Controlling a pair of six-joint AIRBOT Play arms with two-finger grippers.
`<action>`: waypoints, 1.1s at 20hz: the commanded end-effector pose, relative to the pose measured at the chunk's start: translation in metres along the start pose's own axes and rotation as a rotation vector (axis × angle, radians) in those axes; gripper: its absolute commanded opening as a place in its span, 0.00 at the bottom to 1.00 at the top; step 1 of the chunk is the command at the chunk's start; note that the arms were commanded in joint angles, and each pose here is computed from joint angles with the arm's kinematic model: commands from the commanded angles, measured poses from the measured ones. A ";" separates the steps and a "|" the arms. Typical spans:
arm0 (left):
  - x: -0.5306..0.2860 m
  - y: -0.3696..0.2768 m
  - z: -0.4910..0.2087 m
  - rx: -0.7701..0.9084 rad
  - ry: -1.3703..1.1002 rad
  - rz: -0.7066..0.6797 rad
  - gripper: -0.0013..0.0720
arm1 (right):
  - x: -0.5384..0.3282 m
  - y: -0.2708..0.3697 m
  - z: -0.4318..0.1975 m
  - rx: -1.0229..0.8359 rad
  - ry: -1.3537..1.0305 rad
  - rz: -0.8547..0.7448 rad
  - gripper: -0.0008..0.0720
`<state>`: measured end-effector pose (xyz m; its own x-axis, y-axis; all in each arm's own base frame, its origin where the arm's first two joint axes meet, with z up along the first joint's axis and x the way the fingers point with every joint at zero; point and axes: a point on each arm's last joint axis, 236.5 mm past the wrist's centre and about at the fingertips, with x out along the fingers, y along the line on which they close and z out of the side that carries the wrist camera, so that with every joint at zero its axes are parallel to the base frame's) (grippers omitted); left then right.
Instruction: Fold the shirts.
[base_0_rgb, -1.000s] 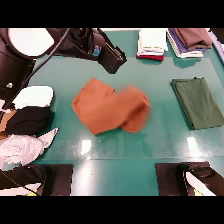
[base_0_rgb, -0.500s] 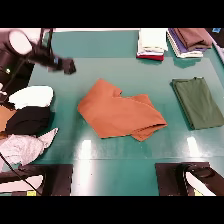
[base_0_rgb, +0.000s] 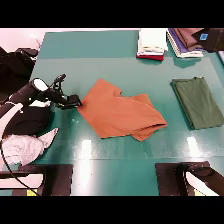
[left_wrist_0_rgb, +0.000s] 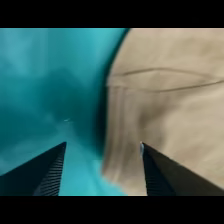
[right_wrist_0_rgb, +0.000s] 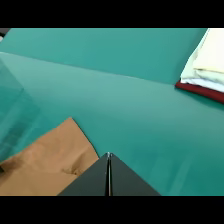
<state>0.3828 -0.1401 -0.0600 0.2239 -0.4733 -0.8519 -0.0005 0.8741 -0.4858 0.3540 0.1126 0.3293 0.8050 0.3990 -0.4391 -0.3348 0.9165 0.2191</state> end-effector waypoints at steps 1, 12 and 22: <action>0.015 -0.015 -0.004 -0.045 0.001 -0.096 0.77 | 0.017 -0.005 -0.012 0.014 0.059 0.002 0.04; -0.103 -0.069 0.097 0.288 -0.269 -0.036 0.05 | 0.062 -0.106 -0.213 0.284 0.565 -0.174 0.58; -0.101 -0.068 0.089 0.289 -0.225 -0.032 0.05 | 0.211 -0.058 -0.321 0.421 0.738 0.031 0.73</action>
<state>0.4493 -0.1425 0.0769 0.4387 -0.4946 -0.7503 0.2785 0.8686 -0.4098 0.3704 0.1192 -0.0281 0.2581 0.4374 -0.8614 0.0006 0.8916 0.4529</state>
